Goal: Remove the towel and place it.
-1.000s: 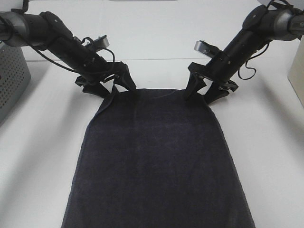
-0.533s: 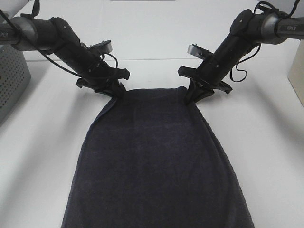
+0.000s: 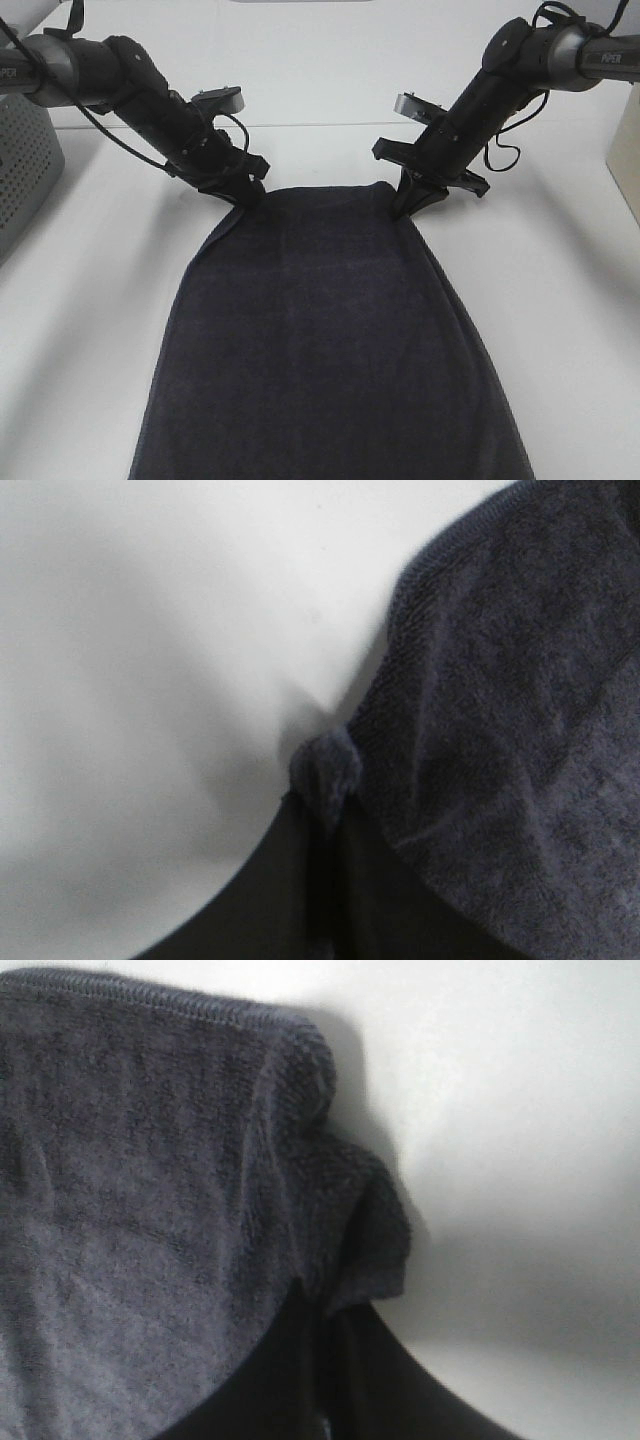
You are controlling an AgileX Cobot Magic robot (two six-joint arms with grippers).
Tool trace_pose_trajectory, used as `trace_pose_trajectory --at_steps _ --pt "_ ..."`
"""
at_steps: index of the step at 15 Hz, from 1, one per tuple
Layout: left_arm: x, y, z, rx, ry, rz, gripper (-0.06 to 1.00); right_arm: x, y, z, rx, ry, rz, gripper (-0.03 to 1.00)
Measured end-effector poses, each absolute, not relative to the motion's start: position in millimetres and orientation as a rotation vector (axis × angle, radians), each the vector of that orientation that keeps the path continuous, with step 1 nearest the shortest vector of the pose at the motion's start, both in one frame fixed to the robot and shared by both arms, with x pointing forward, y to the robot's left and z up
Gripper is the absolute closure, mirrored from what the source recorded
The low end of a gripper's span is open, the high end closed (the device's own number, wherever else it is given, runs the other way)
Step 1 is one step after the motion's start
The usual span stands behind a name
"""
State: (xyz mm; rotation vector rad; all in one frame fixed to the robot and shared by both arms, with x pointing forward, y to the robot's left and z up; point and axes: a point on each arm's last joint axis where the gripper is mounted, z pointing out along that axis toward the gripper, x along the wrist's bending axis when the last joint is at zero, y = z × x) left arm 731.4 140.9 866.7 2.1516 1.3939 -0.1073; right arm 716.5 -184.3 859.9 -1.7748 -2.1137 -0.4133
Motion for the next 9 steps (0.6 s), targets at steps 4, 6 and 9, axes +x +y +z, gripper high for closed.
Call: trace_pose_trajectory --at_steps 4,6,9 --pt "746 143 899 2.143 1.293 0.095 0.92 730 -185 883 -1.823 -2.221 -0.525 0.96" --pt "756 142 917 2.108 1.233 0.202 0.92 738 -185 899 -1.852 -2.257 -0.621 0.96" --pt "770 143 937 2.031 1.181 0.366 0.92 753 -184 919 -1.867 -2.332 -0.781 0.96"
